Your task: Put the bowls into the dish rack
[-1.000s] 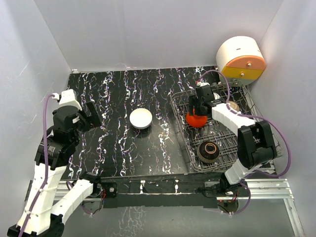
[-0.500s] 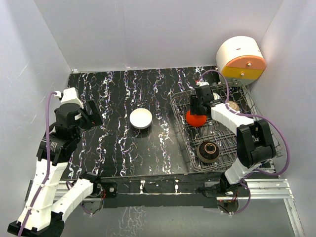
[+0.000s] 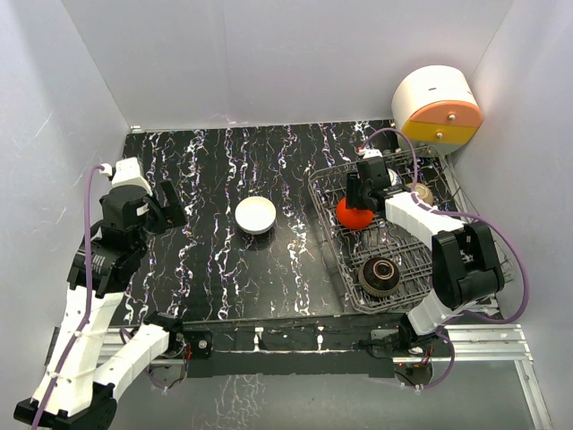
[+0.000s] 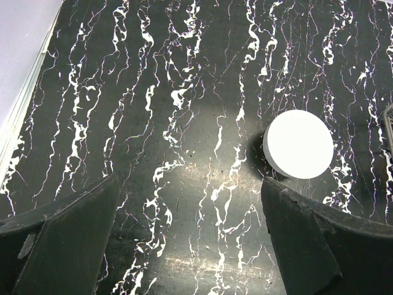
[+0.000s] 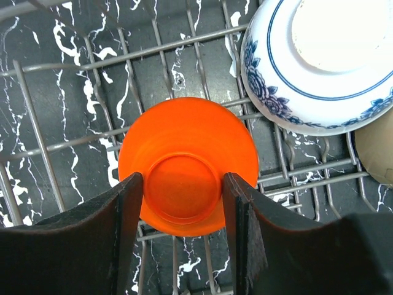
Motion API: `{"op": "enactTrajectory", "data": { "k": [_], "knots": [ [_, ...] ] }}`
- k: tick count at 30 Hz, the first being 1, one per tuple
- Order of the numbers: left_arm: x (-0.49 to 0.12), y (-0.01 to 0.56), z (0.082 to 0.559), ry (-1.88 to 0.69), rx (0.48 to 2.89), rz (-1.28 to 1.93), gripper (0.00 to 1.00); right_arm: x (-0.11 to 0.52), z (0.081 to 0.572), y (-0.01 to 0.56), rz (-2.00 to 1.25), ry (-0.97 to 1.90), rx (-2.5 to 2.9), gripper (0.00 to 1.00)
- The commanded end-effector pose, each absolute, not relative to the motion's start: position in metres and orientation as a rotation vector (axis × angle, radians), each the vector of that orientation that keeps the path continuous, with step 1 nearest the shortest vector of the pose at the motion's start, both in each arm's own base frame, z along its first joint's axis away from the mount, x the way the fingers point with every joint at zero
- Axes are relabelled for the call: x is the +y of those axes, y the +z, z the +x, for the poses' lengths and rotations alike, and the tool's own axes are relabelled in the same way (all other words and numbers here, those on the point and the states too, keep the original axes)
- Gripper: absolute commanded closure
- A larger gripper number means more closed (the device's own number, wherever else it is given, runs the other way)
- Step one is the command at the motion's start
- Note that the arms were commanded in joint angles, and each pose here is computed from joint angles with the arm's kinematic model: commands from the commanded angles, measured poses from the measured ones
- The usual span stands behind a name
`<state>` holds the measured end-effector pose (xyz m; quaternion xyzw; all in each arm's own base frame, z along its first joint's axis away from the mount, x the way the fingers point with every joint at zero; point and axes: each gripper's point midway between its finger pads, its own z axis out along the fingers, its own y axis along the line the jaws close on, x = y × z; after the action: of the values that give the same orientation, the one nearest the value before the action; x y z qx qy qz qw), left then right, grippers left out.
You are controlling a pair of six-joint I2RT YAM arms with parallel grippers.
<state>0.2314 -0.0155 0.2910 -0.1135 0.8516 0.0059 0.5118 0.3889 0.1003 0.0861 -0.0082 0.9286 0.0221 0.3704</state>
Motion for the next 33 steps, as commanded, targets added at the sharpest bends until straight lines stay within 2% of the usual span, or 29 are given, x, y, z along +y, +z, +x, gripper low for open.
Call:
{"op": "enactTrajectory", "data": {
  "k": [1,18,33],
  "knots": [
    [-0.014,0.301,0.228,0.010,2.023,-0.278,0.03,0.125,0.405,0.115,0.019,0.226,2.248,0.56],
    [-0.013,0.297,0.227,0.014,2.029,-0.280,0.03,0.134,0.422,0.149,0.058,0.290,2.106,0.62],
    [-0.009,0.297,0.223,0.036,2.031,-0.283,0.03,0.145,0.454,0.121,0.056,0.278,2.140,0.60]
  ]
}}
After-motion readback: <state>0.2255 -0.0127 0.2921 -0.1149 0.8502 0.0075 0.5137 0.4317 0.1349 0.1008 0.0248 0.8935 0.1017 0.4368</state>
